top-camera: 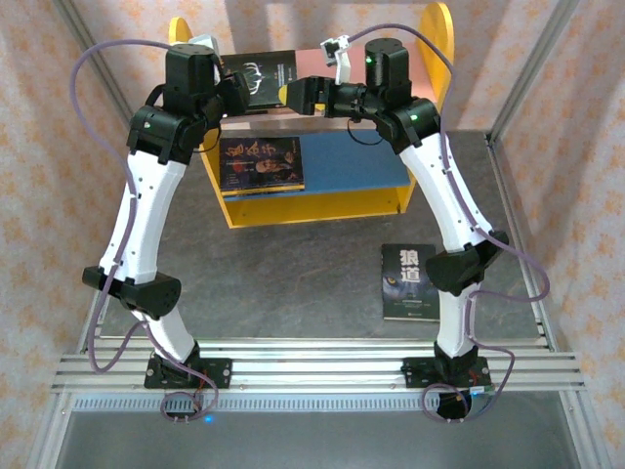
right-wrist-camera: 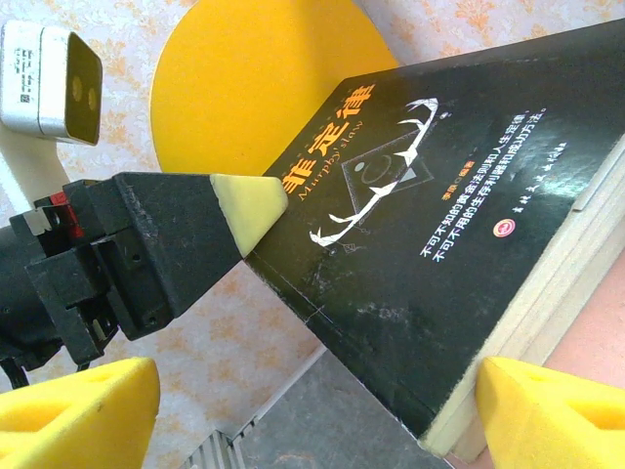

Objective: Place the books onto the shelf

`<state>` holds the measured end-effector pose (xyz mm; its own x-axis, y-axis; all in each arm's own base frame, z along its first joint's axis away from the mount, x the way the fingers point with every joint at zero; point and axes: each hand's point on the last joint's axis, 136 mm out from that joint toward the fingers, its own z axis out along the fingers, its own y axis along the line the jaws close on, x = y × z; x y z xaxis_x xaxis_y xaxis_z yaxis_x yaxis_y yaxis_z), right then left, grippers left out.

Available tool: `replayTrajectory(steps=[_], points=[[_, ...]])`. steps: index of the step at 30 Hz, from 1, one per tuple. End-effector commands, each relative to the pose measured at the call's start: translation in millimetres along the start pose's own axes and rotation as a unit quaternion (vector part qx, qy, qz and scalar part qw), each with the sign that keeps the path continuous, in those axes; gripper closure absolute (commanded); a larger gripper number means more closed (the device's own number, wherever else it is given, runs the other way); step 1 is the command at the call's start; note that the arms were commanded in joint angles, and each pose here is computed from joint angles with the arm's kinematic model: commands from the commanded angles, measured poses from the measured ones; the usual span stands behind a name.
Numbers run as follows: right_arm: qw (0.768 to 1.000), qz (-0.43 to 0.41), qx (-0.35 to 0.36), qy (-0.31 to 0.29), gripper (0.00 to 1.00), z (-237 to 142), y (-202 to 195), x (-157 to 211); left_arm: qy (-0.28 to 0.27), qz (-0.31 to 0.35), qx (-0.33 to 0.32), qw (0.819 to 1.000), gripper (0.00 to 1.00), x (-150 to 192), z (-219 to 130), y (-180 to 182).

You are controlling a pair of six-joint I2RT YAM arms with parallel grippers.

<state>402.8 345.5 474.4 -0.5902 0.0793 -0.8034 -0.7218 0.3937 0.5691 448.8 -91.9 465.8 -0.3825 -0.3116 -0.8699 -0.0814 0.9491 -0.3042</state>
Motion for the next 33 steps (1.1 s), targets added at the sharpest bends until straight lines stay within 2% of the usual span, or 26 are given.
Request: replayTrajectory(steps=[1, 33], points=[[0.998, 0.041, 0.018, 0.052, 0.17, 11, -13, 32, 0.005, 0.014, -0.012, 1.000, 0.55, 3, 5, 2], [0.998, 0.045, -0.010, 0.053, 0.16, 20, -1, 27, 0.011, 0.017, -0.008, 1.000, 0.51, -1, 9, -1]])
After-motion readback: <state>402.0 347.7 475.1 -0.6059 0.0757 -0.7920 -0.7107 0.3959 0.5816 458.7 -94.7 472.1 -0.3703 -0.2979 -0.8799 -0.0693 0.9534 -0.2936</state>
